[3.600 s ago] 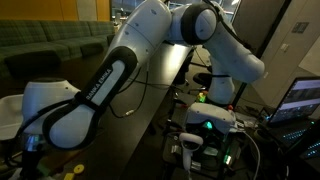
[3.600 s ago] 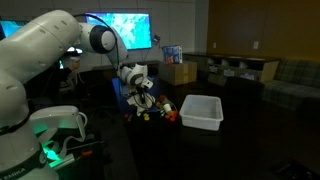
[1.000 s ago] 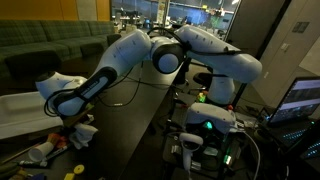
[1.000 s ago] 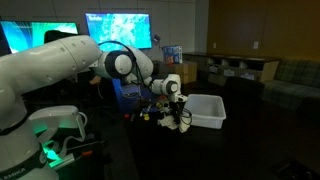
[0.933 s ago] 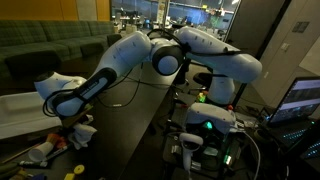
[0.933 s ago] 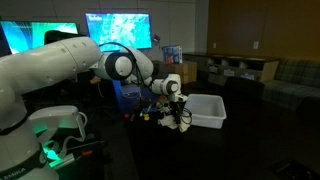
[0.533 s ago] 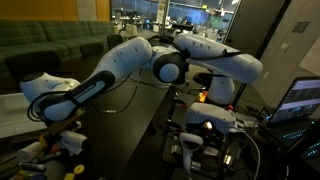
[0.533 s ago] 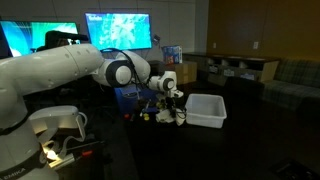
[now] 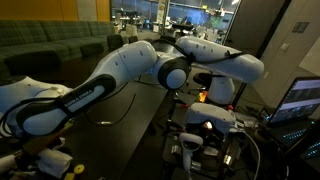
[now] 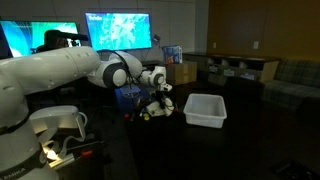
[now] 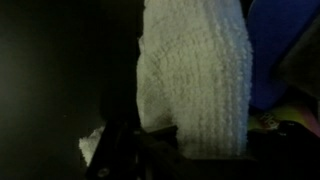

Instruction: Use the white towel to move the objects on the table to the left, then put the towel in the bowl

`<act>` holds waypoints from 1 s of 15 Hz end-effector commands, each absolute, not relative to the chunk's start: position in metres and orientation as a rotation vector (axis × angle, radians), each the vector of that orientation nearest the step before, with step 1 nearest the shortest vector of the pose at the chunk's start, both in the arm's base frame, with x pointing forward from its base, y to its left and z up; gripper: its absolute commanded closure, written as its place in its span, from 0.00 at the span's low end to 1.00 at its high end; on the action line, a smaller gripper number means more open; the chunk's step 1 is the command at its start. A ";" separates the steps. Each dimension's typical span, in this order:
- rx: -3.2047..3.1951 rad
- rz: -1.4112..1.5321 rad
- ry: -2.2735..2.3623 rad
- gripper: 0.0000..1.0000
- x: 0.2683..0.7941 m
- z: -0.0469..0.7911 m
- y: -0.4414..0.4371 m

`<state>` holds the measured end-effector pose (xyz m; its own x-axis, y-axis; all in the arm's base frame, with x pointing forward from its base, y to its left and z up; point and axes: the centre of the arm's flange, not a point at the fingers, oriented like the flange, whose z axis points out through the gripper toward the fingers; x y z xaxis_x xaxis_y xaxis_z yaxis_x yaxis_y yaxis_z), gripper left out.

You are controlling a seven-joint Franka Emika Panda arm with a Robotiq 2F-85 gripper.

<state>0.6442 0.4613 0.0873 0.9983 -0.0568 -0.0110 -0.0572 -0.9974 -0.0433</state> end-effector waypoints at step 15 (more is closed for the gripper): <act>-3.126 -0.312 0.020 0.92 0.654 0.238 0.373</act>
<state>0.7047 0.4167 0.2055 0.9865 -0.0169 0.1632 -0.0120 -0.9994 -0.0311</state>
